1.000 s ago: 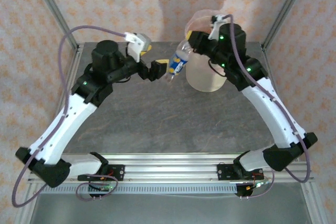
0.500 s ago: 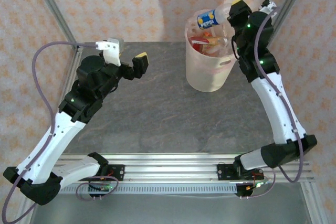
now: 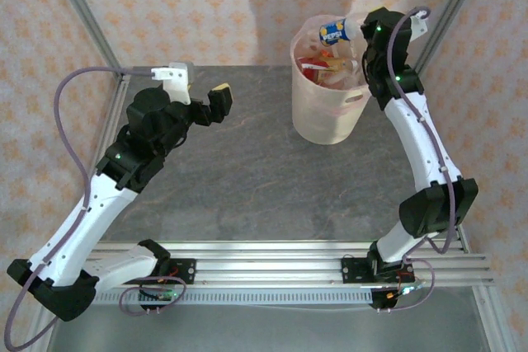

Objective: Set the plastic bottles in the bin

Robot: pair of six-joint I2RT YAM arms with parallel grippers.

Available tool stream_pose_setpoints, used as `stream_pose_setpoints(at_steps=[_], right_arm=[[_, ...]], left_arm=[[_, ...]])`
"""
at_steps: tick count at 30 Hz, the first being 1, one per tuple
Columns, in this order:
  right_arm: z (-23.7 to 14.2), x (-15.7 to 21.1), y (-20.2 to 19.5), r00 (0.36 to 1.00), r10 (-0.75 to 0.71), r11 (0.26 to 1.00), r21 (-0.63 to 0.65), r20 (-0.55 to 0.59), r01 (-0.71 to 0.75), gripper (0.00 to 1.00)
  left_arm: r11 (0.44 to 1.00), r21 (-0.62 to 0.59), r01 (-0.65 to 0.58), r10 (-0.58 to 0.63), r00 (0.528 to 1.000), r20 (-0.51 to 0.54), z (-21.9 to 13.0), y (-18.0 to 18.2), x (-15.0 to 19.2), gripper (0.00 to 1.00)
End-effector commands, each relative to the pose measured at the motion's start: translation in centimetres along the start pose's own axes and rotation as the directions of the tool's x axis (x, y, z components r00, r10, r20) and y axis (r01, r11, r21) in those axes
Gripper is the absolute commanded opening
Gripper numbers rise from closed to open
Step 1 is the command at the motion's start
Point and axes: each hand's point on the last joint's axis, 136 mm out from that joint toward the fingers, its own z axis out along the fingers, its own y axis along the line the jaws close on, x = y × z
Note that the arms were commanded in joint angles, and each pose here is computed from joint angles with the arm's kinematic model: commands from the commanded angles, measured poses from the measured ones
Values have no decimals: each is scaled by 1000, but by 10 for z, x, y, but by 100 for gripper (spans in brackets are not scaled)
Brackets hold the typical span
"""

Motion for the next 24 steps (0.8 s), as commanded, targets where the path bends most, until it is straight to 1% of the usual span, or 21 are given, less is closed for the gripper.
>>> stream_pose_setpoints(at_steps=[1, 6, 10, 12, 14, 17, 20, 22, 24], right_arm=[[7, 8, -17, 998, 46, 998, 33, -41, -44, 0], [10, 25, -37, 991, 56, 996, 72, -124, -47, 1], [9, 36, -51, 984, 40, 994, 103, -173, -22, 9], [7, 41, -60, 982, 19, 992, 123, -187, 4, 18], [4, 44, -67, 980, -11, 990, 136, -197, 38, 23], [-1, 44, -77, 978, -52, 983, 161, -203, 86, 35], [-6, 42, -83, 972, -99, 974, 180, -211, 138, 45], [-11, 39, -85, 968, -132, 966, 189, -212, 173, 54], [-15, 34, -85, 963, -167, 959, 193, -212, 209, 60]], left_arm=[[1000, -24, 7, -7, 1000, -21, 3, 4, 8, 100], [1000, -22, 14, -15, 999, -33, 9, 3, 11, 100], [1000, -14, 23, -23, 999, -40, 12, 1, 13, 100], [1000, -13, 27, -28, 999, -42, 13, 1, 13, 100], [1000, -8, 30, -30, 999, -45, 14, 0, 14, 100], [999, -4, 34, -35, 998, -46, 15, -1, 13, 100], [999, -1, 40, -40, 998, -42, 15, -2, 11, 100], [999, 1, 44, -44, 998, -43, 15, -3, 12, 100], [999, 3, 47, -46, 998, -41, 16, -3, 11, 100]])
